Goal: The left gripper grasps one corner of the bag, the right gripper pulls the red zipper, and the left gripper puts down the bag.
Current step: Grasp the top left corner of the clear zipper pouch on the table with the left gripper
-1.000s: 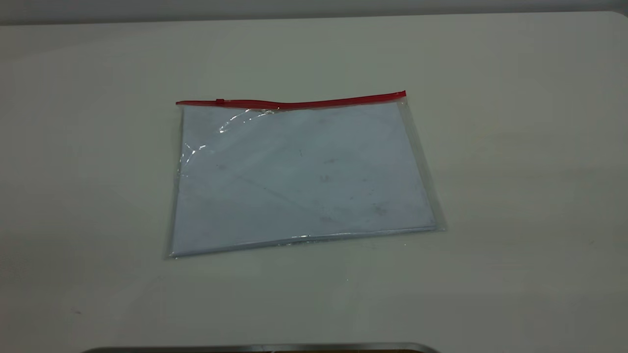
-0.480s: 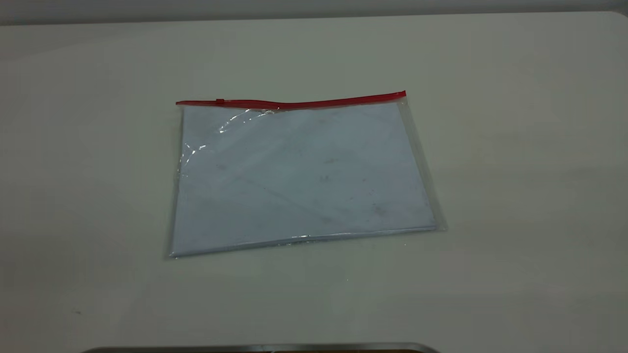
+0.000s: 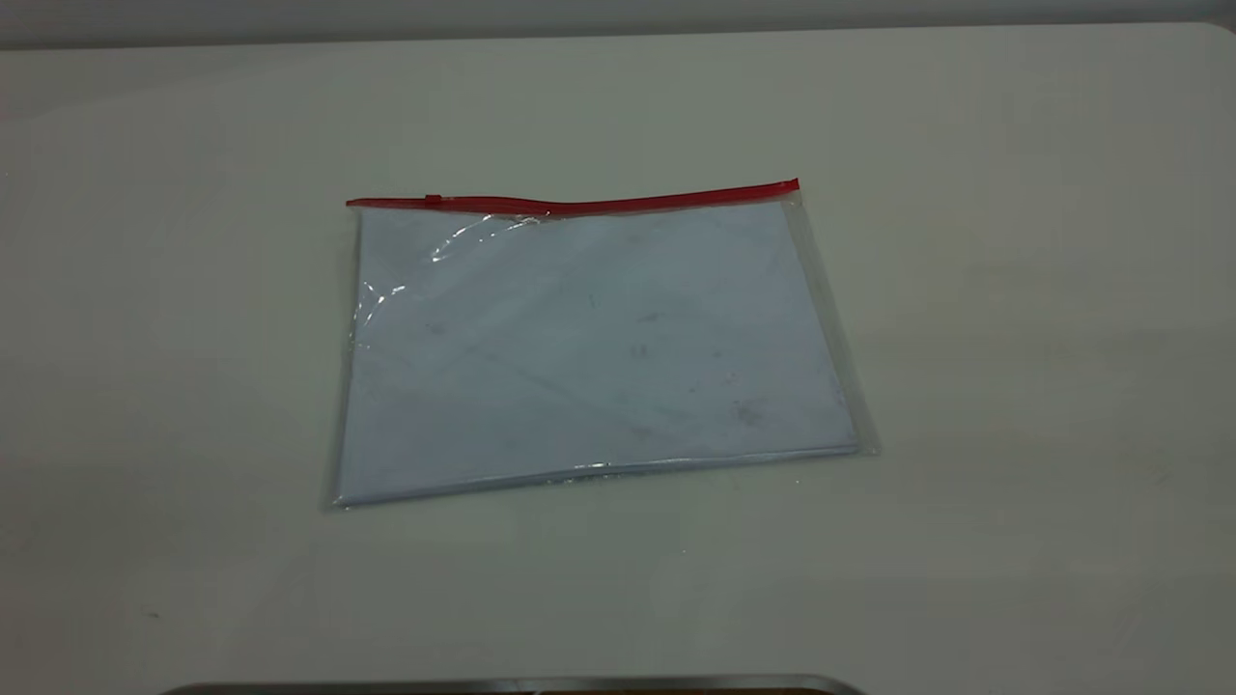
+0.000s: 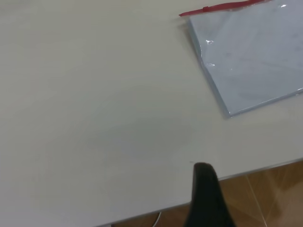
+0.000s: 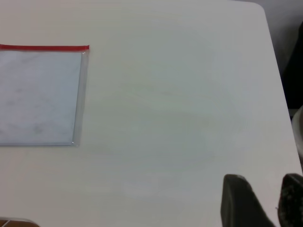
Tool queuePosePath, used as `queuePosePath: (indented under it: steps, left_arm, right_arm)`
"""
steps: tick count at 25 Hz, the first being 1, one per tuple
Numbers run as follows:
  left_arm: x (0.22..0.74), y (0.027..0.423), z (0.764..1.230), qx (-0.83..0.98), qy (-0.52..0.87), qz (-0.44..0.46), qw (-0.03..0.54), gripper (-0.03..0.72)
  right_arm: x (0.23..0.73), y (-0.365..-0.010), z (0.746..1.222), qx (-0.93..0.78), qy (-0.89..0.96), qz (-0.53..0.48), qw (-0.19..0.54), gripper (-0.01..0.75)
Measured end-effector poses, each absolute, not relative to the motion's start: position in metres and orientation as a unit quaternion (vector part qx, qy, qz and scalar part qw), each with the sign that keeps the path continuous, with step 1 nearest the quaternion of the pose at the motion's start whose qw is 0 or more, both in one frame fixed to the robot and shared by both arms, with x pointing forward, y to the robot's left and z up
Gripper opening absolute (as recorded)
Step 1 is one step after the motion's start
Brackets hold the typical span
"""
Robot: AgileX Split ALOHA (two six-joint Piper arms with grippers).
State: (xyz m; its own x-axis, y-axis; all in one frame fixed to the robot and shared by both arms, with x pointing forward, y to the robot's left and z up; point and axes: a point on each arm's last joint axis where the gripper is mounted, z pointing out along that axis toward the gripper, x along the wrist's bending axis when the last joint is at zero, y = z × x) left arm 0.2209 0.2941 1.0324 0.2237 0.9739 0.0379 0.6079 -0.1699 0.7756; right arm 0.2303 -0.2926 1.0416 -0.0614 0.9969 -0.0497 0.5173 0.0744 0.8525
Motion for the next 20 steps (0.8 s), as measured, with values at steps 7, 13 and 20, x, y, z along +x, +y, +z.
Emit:
queuePosePath:
  steps: [7, 13, 20]
  left_arm:
    - [0.221, 0.294, 1.032, 0.712, 0.556, 0.281, 0.325, 0.569]
    - [0.221, 0.292, 1.034, 0.707, 0.557, 0.276, 0.337, 0.569]
    - [0.250, 0.292, 1.074, 0.684, 0.575, 0.283, 0.350, 0.569]
  right_arm:
    - [0.230, -0.293, 1.042, 0.588, 0.643, 0.342, 0.351, 0.239]
    - [0.230, -0.293, 1.042, 0.588, 0.643, 0.343, 0.351, 0.245]
    - [0.228, -0.284, 1.058, 0.595, 0.615, 0.406, 0.321, 0.404]
